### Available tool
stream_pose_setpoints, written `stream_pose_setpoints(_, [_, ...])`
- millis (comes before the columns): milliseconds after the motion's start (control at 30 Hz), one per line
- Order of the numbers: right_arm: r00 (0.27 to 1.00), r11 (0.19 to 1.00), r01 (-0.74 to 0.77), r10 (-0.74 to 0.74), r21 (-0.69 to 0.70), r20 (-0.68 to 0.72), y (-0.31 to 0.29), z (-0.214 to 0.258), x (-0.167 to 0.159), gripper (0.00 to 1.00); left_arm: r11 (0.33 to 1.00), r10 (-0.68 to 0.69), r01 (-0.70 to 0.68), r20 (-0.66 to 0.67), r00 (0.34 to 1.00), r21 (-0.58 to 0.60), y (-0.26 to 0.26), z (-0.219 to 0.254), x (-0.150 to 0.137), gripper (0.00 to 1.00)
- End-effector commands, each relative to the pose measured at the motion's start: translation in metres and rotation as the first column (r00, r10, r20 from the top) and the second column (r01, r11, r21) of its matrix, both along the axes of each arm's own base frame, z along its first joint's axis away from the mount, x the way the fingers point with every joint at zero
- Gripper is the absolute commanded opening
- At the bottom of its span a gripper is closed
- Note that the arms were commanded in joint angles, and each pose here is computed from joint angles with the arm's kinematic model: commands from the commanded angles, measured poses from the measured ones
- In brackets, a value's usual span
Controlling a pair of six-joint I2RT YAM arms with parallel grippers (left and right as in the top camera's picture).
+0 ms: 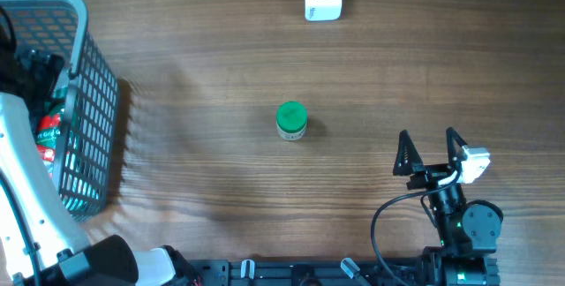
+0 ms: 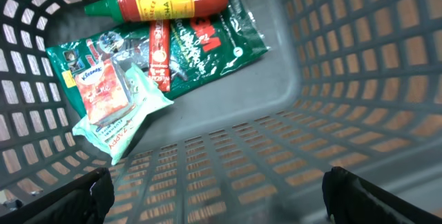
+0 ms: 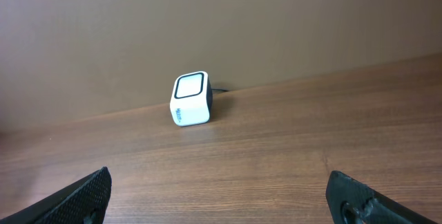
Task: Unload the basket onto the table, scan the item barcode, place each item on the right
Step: 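Return the left gripper to the basket and grasp the Kleenex pack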
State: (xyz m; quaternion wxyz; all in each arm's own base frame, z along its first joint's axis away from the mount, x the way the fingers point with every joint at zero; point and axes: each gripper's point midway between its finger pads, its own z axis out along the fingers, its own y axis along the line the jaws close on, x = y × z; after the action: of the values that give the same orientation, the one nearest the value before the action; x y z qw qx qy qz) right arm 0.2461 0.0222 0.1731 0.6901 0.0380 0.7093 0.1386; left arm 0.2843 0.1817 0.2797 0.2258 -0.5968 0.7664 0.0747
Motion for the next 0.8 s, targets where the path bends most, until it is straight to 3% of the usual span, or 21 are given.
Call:
stream_pose_setpoints(0, [1.000,1.000,0.006,-0.006,0.013,0.000,0.000,0.000,0.000,1.00,0.996,0.086,-0.087,-0.027,0.996,-0.035,0.011,-0.021,-0.008,1.00])
stream_pose_setpoints(200, [1.000,1.000,0.006,-0.006,0.013,0.000,0.000,0.000,0.000,1.00,0.961,0.251,-0.259,-0.089,0.964,-0.098,0.041,-0.052,-0.034,1.00])
stream_pose_setpoints(467, [1.000,1.000,0.006,-0.006,0.013,0.000,0.000,0.001,0.000,1.00,0.877,0.378,-0.430,-0.248,0.892,-0.213,0.043,-0.125,-0.062,1.00])
stream_pose_setpoints(767, [1.000,1.000,0.006,-0.006,0.013,0.000,0.000,0.000,0.000,1.00,0.845,0.413,-0.485,-0.301,0.860,-0.226,0.043,-0.188,-0.086,1.00])
